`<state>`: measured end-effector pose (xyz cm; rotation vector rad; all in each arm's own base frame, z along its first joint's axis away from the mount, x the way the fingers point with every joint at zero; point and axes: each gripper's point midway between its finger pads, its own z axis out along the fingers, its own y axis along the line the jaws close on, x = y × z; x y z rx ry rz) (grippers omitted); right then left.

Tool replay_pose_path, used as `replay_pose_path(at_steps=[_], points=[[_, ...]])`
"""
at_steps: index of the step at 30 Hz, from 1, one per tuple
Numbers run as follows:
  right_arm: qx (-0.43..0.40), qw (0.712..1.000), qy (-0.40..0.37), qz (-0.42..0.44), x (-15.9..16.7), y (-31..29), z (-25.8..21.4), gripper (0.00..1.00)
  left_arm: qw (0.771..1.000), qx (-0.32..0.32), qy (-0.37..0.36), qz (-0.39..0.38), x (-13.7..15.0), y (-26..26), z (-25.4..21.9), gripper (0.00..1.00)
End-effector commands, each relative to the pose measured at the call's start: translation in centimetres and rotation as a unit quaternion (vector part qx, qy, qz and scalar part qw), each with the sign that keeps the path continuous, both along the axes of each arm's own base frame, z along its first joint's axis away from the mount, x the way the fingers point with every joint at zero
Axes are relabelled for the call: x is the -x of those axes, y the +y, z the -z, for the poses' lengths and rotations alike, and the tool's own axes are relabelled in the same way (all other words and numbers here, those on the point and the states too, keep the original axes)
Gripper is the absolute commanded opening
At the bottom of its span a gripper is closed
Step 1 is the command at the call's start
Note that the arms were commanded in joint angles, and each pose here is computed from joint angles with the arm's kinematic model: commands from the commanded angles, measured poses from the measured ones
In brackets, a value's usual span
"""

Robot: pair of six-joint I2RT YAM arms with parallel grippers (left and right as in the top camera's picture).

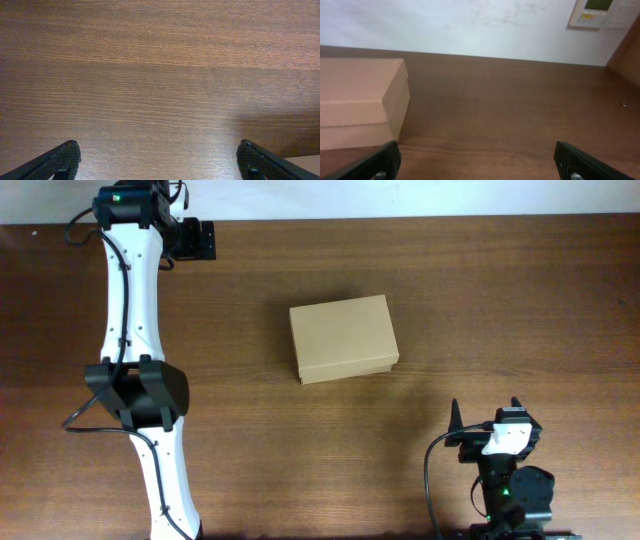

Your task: Pack container

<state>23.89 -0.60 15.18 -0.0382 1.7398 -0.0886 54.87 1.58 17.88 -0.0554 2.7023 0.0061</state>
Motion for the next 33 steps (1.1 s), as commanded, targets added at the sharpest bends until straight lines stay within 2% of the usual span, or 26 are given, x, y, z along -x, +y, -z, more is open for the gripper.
replay_pose_path(at_steps=[1,18,22,27,31,33], points=[[0.000,1.000,-0.007,0.011,0.0,-0.4,0.0,0.99,1.000,-0.002,-0.023,-0.002,0.1,0.1,-2.2,0.99],[0.000,1.000,-0.006,0.011,0.0,-0.4,0.0,0.99,1.000,-0.002,-0.020,-0.002,0.2,0.1,-2.0,1.00],[0.000,1.000,-0.006,0.011,0.0,-0.4,0.0,0.99,0.999,-0.002,-0.043,0.003,1.0,-0.5,-4.8,1.00],[0.000,1.000,-0.006,0.011,0.0,-0.4,0.0,0.99,0.998,-0.001,-0.059,0.018,4.9,-2.1,-9.0,1.00],[0.000,1.000,-0.006,0.011,0.0,-0.4,0.0,0.99,0.998,-0.009,-0.044,0.042,11.0,-3.5,-10.5,1.00],[0.000,1.000,-0.006,0.011,0.0,-0.4,0.0,0.99,0.995,-0.060,-0.054,0.058,14.1,-2.5,-11.2,1.00]])
